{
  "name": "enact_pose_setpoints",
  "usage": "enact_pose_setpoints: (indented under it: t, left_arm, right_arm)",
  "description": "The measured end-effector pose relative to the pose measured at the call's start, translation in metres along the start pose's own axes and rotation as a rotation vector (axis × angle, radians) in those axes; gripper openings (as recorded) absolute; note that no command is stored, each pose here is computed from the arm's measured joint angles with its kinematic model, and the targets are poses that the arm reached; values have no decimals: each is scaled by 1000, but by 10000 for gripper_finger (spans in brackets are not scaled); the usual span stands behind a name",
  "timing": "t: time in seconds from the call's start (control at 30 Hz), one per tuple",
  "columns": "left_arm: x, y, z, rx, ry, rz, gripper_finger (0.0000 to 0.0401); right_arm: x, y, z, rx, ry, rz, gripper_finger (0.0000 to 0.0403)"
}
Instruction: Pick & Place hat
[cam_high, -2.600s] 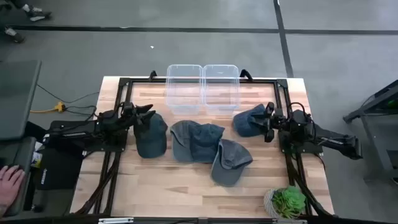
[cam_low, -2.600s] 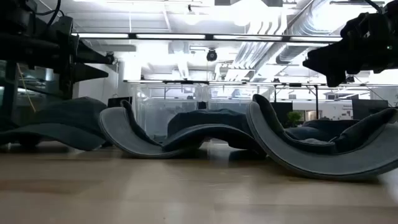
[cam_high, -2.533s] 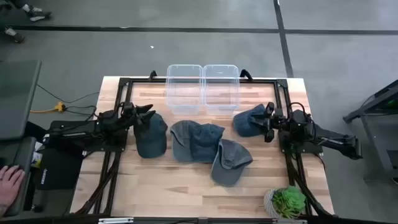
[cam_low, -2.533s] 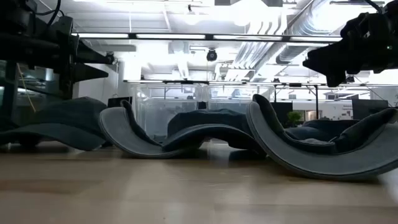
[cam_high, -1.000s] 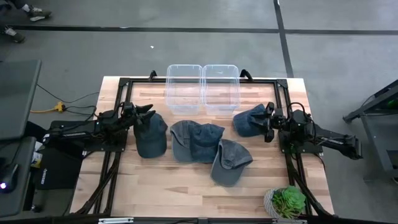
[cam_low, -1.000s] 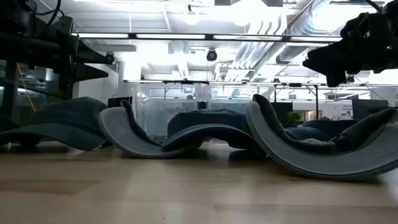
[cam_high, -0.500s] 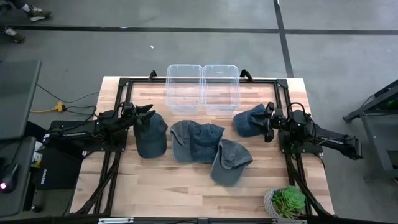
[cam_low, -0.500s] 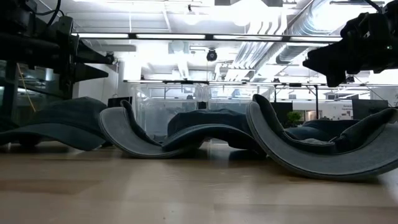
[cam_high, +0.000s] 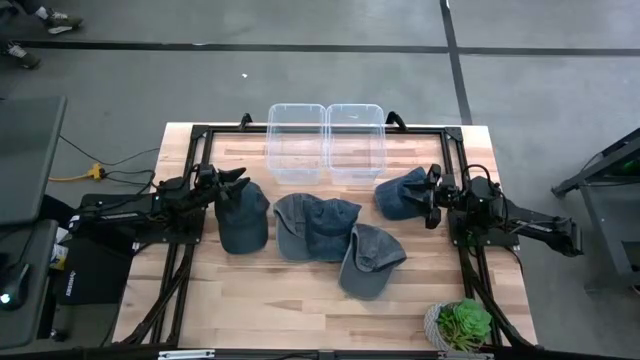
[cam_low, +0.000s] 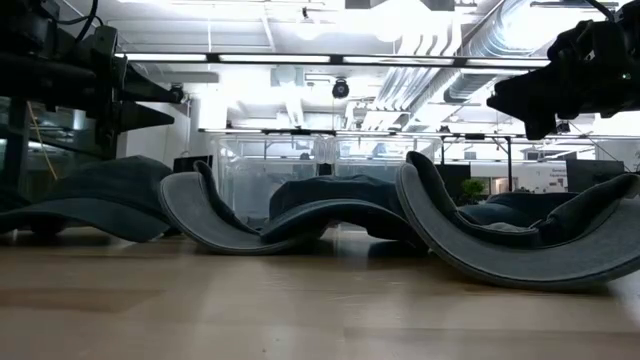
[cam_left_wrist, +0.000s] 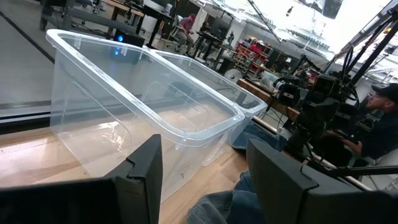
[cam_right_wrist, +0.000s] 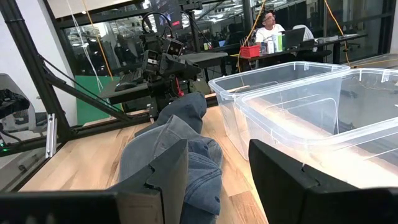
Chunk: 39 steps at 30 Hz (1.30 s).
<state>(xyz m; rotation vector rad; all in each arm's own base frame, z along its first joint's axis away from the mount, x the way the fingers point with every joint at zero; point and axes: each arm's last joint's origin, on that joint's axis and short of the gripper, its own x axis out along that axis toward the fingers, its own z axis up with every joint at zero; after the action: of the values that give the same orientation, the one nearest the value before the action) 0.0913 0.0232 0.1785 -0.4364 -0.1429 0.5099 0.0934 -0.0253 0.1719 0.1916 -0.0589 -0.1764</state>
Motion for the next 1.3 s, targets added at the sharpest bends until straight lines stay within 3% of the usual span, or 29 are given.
enact_pose_setpoints:
  t: [0.93, 1.3]
  left_arm:
    - [0, 0, 1, -3, -10, 1, 179]
    - [-2, -6, 16, 3, -121, -11, 179]
  right_arm:
    - [0, 0, 0, 0, 0, 0, 165]
    - [0, 0, 0, 0, 0, 0, 165]
